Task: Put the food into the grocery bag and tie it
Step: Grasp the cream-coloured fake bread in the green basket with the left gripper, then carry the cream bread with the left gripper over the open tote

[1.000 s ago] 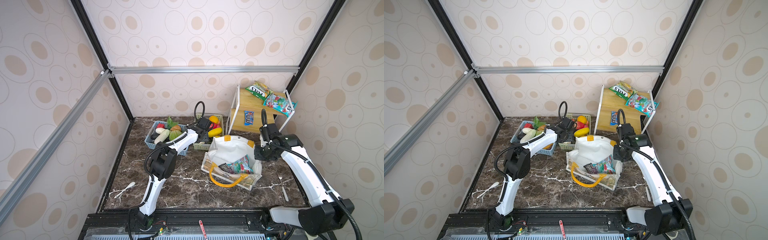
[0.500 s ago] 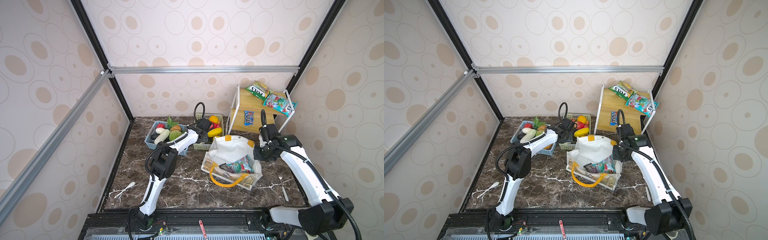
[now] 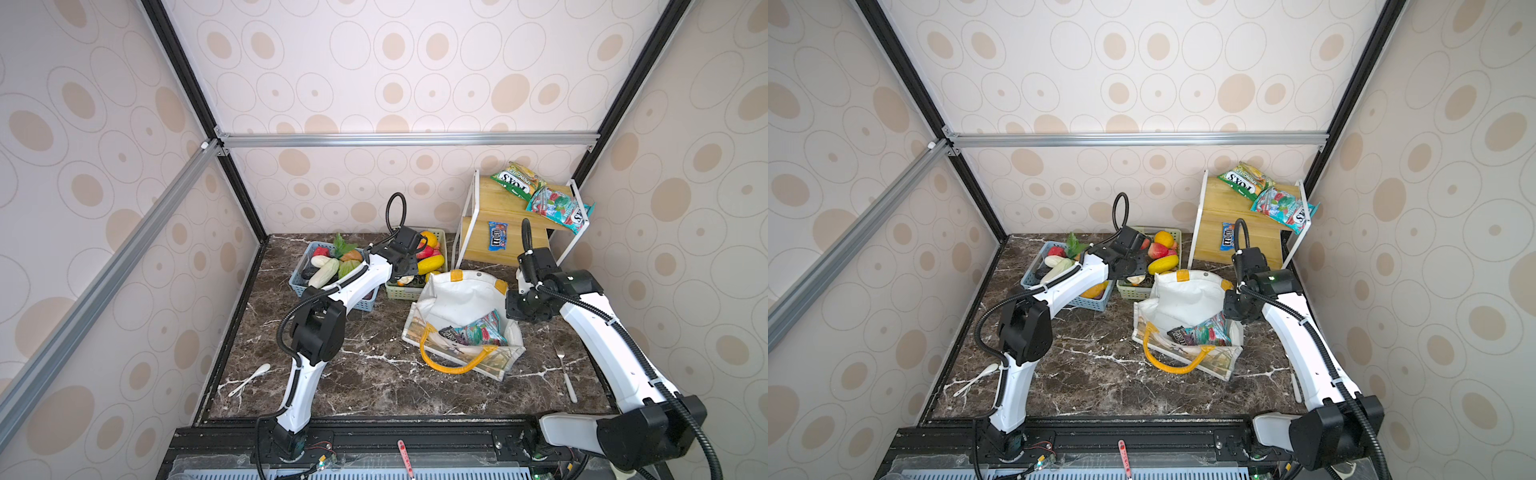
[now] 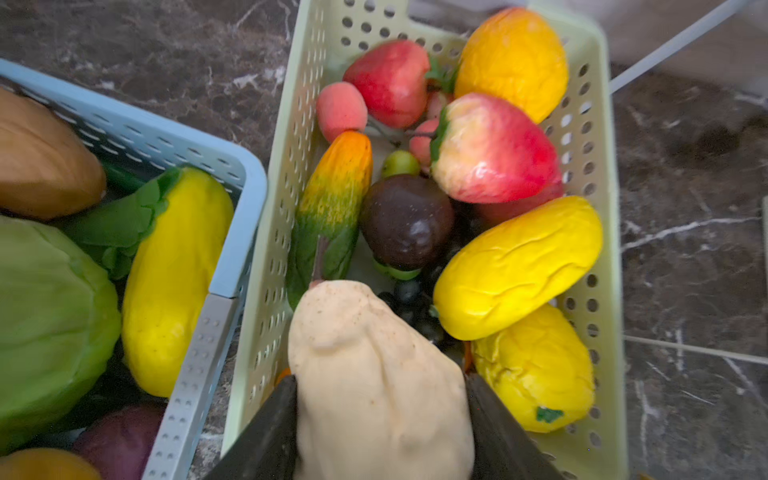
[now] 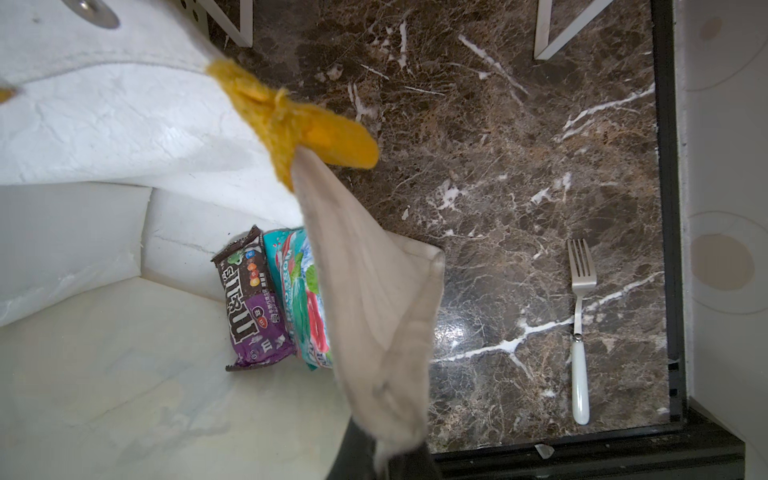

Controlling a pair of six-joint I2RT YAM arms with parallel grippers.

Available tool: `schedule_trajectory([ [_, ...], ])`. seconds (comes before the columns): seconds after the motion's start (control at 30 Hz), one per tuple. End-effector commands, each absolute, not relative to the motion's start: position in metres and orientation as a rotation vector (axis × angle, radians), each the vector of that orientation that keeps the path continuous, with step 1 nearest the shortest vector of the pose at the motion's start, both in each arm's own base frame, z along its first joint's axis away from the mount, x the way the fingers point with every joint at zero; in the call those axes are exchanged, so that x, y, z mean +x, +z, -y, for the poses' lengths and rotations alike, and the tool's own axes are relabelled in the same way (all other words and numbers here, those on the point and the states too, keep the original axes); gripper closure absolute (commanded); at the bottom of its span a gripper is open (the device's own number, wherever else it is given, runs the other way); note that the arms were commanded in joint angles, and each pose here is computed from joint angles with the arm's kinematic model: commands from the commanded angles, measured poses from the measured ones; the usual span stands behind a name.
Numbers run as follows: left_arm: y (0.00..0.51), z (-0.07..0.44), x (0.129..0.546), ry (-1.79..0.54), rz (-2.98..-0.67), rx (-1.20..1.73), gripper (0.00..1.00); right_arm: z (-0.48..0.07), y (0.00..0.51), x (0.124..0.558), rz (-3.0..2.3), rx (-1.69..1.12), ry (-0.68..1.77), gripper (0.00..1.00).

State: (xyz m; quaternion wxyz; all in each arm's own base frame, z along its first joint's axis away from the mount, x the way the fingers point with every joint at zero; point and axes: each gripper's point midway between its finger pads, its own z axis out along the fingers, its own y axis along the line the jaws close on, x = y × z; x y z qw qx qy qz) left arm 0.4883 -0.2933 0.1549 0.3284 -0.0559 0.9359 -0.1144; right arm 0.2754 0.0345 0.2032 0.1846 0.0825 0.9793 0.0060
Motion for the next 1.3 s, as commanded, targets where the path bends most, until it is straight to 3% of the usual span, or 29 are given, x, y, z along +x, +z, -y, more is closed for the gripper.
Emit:
schedule_trajectory([
  [0.0,0.198,0.299,0.485,-0.397,-2.378,-0.144,0.5,-0.034,0.199,0.267,-2.782,0.233,0.024,0.91],
  [0.73,0.291,0.309,0.439,-0.74,-2.244,-0.05,0.5,-0.033,0.199,0.265,-2.76,0.246,0.029,0.91],
  [1.27,0.33,0.328,0.396,-0.993,-2.19,0.071,0.5,-0.036,0.195,0.274,-2.761,0.265,0.041,0.91],
])
